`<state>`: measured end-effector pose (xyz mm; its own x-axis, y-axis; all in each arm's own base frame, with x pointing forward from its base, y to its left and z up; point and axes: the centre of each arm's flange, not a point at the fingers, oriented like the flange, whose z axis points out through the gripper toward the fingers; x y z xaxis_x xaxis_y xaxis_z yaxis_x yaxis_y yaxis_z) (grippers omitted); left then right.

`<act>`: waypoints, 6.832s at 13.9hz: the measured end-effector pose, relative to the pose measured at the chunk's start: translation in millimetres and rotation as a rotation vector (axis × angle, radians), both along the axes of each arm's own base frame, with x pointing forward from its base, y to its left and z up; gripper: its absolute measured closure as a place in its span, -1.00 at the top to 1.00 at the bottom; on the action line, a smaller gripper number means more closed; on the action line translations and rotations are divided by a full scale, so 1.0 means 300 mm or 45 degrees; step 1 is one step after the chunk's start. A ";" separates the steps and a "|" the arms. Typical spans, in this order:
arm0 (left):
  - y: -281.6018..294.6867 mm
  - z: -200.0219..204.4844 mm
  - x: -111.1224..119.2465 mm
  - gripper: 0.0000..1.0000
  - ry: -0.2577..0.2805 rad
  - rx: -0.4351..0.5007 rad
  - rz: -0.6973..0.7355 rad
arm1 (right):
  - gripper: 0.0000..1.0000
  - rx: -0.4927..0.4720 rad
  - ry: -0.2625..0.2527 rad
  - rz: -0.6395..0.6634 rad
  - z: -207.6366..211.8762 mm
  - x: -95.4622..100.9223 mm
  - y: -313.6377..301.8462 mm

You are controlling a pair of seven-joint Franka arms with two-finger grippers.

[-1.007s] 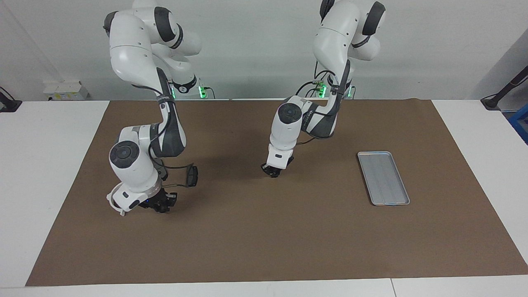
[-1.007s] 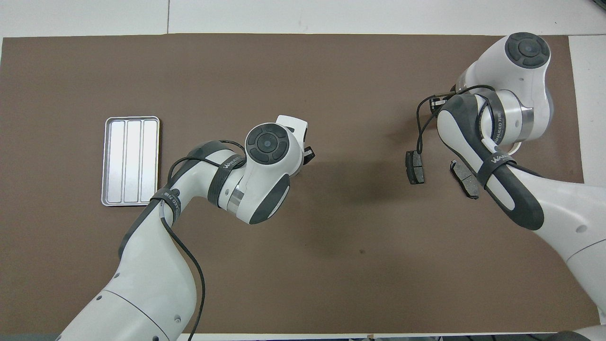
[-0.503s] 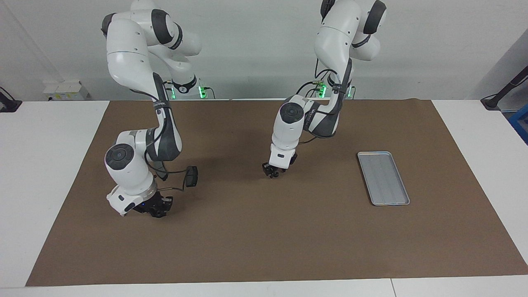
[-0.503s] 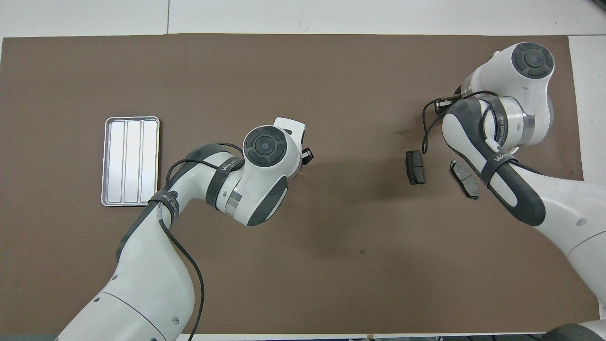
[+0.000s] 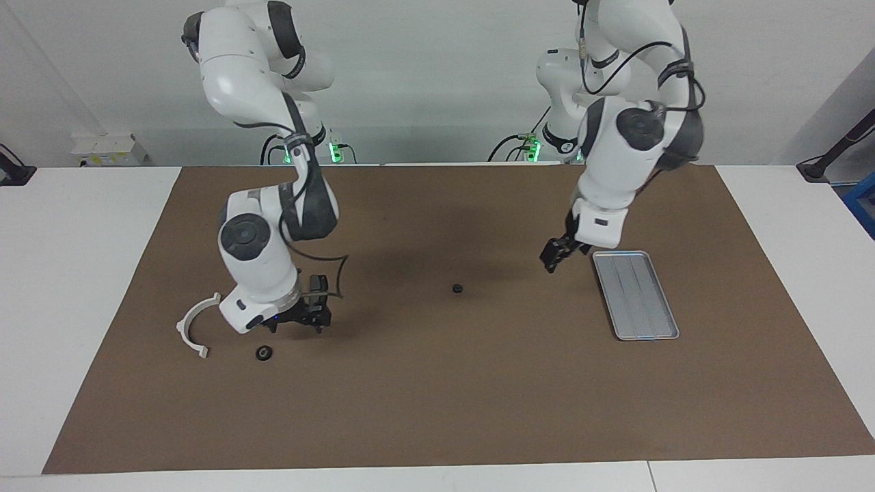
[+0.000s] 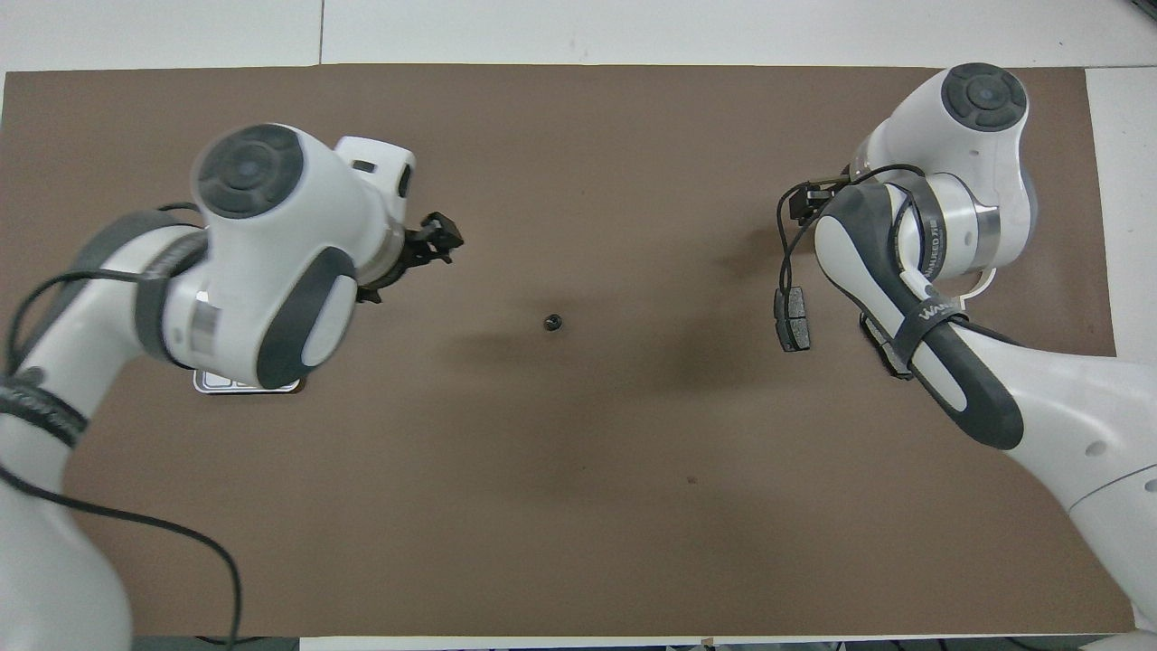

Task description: Place bearing gear from tray to pile

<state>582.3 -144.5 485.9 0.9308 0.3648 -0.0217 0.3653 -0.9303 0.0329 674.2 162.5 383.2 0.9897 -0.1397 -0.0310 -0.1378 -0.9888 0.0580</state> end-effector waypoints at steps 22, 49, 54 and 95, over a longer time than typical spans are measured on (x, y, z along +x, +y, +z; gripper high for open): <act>0.414 0.349 -0.121 1.00 0.083 -0.009 -0.266 | 1.00 0.079 -0.114 -0.432 -0.296 -0.315 0.883; 0.264 0.360 -0.120 1.00 0.038 0.029 -0.540 | -0.52 -0.032 -0.015 -0.264 -0.102 -0.197 0.718; 0.270 0.361 -0.119 1.00 0.038 0.030 -0.536 | -0.52 0.023 0.004 0.054 0.085 0.082 0.097; 0.273 0.361 -0.119 1.00 0.038 0.031 -0.534 | 1.00 -0.003 -0.028 0.190 0.851 -0.399 -0.408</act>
<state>546.8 -62.7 594.1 0.9979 -0.0450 -0.0467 -0.0448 -0.9990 0.0042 554.6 40.2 638.6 0.9999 0.0089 -0.0092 0.0094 -0.9982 0.0594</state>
